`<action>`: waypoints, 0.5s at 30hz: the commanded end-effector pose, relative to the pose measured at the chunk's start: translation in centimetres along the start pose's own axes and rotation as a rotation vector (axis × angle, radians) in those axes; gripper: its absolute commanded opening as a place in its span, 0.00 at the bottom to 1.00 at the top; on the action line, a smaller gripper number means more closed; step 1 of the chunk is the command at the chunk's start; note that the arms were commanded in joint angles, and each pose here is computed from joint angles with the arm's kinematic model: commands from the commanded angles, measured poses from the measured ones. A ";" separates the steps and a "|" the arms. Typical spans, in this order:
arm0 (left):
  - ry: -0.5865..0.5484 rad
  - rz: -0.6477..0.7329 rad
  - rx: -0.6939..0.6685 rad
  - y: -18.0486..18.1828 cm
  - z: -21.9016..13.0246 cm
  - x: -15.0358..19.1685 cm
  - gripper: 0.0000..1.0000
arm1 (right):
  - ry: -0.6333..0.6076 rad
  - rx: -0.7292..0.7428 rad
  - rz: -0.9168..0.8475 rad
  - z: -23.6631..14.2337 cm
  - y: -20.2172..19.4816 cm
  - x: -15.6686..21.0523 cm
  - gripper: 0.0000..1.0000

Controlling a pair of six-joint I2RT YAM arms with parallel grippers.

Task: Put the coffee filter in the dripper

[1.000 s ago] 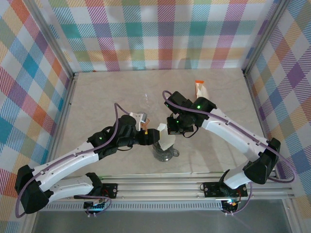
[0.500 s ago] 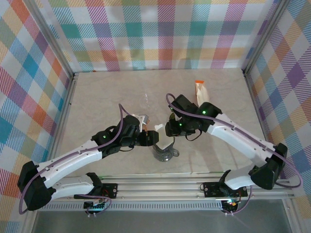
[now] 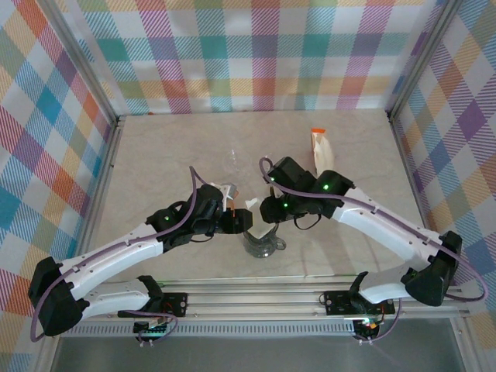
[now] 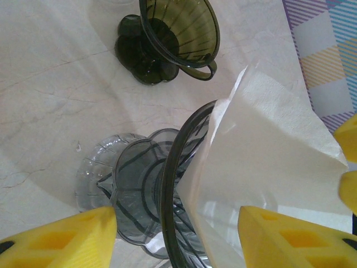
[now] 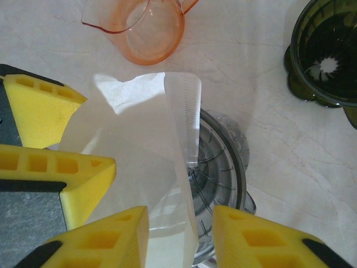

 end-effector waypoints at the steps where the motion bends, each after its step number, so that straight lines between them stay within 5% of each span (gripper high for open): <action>1: -0.007 -0.016 -0.009 0.1 0.0 -0.4 0.59 | 0.016 -0.008 -0.039 0.6 0.5 0.4 0.25; 5: -0.006 -0.019 -0.012 0.2 0.0 -0.4 0.60 | 0.013 0.033 -0.059 0.8 0.3 0.4 0.00; 11: -0.034 -0.039 -0.020 0.3 -0.8 -0.7 0.65 | -0.005 0.196 -0.115 1.1 -1.0 0.4 0.00; 15: -0.032 -0.038 -0.038 0.6 -0.8 -0.5 0.59 | -0.002 0.266 -0.139 1.6 -1.4 0.4 0.00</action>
Point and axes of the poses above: each hand's point on the last joint's axis, 136 mm out from that joint toward the fingers, its own z axis out along the fingers, its own y axis along the line the jaws close on, x = y × z, the point moved 2 cm from there along -z, back along the fingers, and after that the axes turned 6 degrees about z, right-handed, at the moved point
